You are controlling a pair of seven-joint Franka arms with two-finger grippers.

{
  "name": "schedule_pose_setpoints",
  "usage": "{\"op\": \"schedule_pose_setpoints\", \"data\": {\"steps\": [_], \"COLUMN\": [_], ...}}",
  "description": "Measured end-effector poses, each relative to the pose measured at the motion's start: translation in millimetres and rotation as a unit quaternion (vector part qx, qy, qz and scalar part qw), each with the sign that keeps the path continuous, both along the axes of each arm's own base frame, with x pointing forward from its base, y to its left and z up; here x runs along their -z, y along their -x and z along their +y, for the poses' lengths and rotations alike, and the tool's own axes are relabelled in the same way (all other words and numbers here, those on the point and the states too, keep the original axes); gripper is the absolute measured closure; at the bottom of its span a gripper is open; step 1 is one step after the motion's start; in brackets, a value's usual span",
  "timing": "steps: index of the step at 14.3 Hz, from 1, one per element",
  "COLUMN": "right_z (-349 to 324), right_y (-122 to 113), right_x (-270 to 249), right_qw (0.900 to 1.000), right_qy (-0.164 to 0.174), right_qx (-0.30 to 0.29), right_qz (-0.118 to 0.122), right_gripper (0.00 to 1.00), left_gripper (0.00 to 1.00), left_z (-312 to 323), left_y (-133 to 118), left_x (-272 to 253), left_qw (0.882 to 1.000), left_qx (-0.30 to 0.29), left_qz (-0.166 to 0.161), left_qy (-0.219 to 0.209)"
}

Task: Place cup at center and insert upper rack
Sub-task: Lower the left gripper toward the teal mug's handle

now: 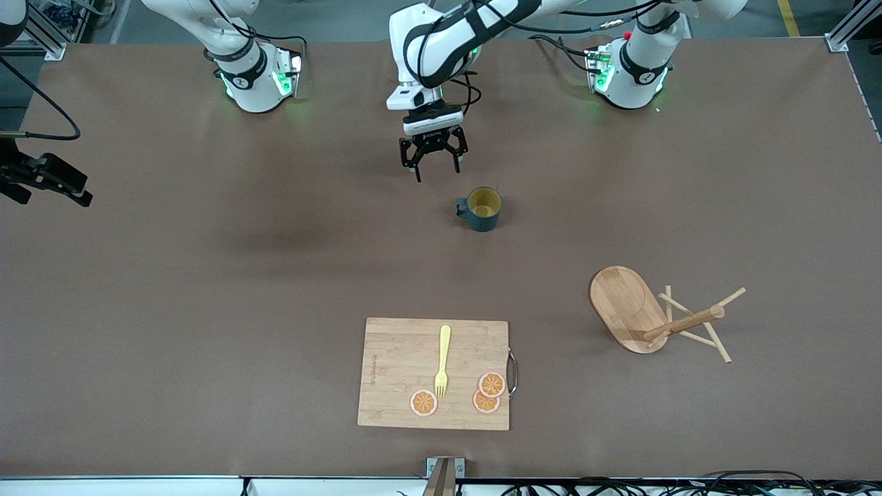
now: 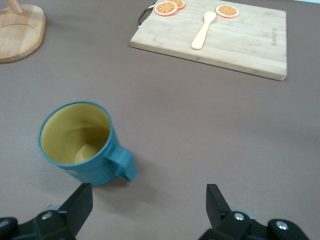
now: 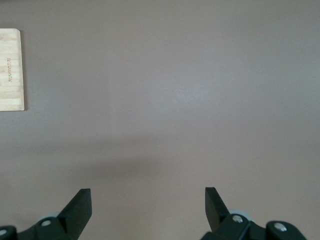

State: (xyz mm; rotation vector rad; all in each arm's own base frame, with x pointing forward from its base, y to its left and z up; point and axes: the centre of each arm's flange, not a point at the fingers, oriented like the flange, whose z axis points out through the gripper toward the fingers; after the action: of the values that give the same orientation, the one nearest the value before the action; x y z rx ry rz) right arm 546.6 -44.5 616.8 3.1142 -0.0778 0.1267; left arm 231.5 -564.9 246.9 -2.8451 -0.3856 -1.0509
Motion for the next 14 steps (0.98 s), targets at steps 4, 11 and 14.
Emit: {"op": "schedule_pose_setpoints", "data": {"steps": [4,11,14], "right_z": [0,-2,-6], "right_y": [2,2,3], "right_x": [-4,-4,-4], "right_qw": [1.0,1.0,0.999], "right_qy": [0.0,0.002,0.003], "right_qx": [0.0,-0.026,-0.034], "right_qz": [-0.003,-0.003,-0.002], "right_gripper": [0.0,0.0,0.0], "left_gripper": [0.0,0.0,0.0], "left_z": [-2,-3,12], "left_y": [21,36,47], "left_x": [22,42,59], "left_qw": [1.0,0.998,0.995], "left_qx": [0.004,0.026,0.052], "left_qz": [-0.005,-0.059,-0.08], "left_qy": [-0.023,-0.012,-0.023]}}
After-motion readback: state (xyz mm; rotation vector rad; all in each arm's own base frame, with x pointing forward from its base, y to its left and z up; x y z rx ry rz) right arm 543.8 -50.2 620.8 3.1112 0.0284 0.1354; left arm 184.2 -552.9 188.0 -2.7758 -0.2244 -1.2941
